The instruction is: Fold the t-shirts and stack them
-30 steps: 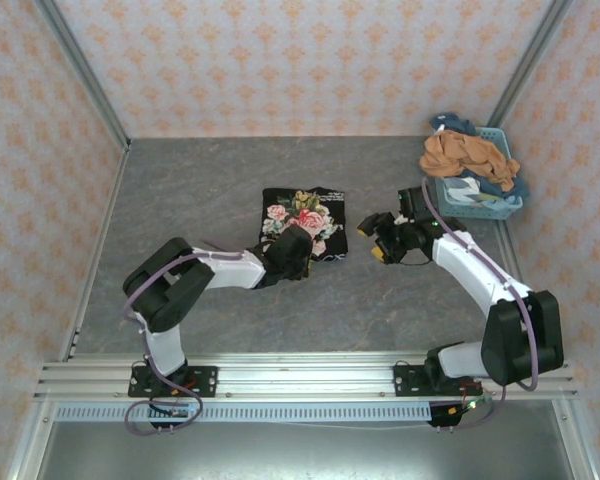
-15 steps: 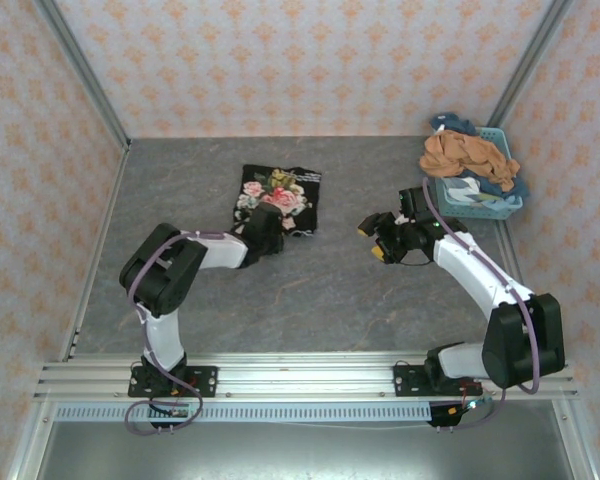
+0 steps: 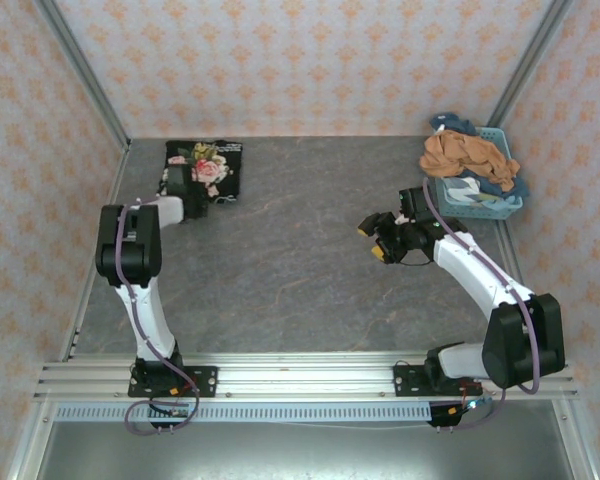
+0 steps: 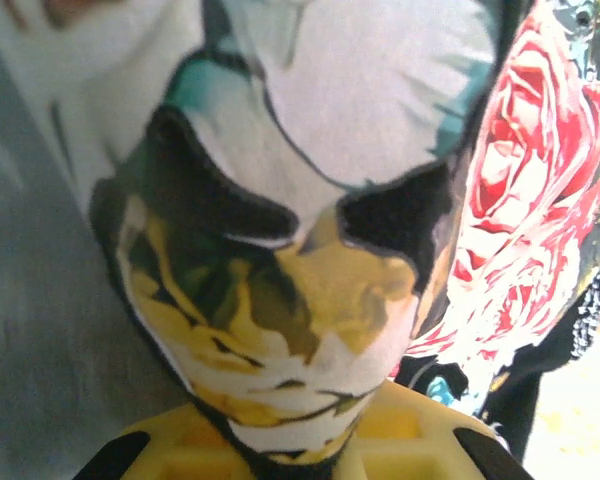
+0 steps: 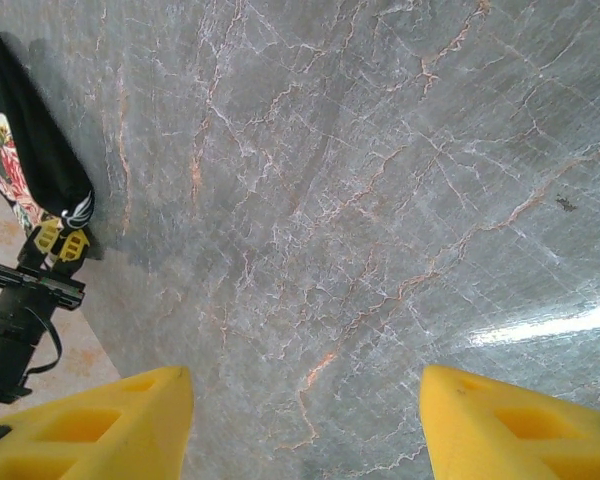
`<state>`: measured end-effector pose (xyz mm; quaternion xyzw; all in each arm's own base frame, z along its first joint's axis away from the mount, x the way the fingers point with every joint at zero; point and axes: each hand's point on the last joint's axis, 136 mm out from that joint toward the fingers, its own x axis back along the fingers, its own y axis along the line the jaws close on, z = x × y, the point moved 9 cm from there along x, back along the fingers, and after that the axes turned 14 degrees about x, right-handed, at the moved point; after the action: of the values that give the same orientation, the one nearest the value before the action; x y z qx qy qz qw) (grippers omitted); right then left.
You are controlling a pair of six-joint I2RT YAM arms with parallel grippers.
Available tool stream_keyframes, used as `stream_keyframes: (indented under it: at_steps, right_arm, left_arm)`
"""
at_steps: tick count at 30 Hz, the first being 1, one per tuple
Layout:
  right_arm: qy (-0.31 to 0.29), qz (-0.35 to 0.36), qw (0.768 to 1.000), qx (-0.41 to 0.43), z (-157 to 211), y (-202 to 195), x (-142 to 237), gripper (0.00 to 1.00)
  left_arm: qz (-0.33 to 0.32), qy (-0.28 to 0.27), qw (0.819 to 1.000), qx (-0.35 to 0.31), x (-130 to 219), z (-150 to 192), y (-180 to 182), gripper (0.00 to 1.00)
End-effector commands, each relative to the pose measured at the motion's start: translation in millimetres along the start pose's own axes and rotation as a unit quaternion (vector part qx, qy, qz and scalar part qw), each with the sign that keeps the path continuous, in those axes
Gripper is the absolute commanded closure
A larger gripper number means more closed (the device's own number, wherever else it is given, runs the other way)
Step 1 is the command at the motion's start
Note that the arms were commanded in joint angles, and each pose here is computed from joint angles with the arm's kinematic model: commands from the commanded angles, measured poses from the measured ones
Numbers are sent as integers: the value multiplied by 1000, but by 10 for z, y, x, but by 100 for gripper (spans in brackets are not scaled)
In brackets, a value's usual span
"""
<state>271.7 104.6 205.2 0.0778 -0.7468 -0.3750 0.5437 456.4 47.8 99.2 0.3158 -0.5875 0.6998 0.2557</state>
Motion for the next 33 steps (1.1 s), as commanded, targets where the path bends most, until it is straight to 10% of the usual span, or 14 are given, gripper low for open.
stream_keyframes:
  at_steps: [1,24,33]
  right_arm:
    - [-4,-6,1000,2,-32,26,-23,38]
    - [-9,-16,1000,8,-183,159,-77,38]
    - [-171,-101,978,64,-326,522,469,29]
  left_arm:
    - [-104,4,991,-80,-38,-332,198,83]
    - [-27,4,999,35,-512,-184,-163,80]
    - [-8,-55,995,-89,488,-220,-524,29]
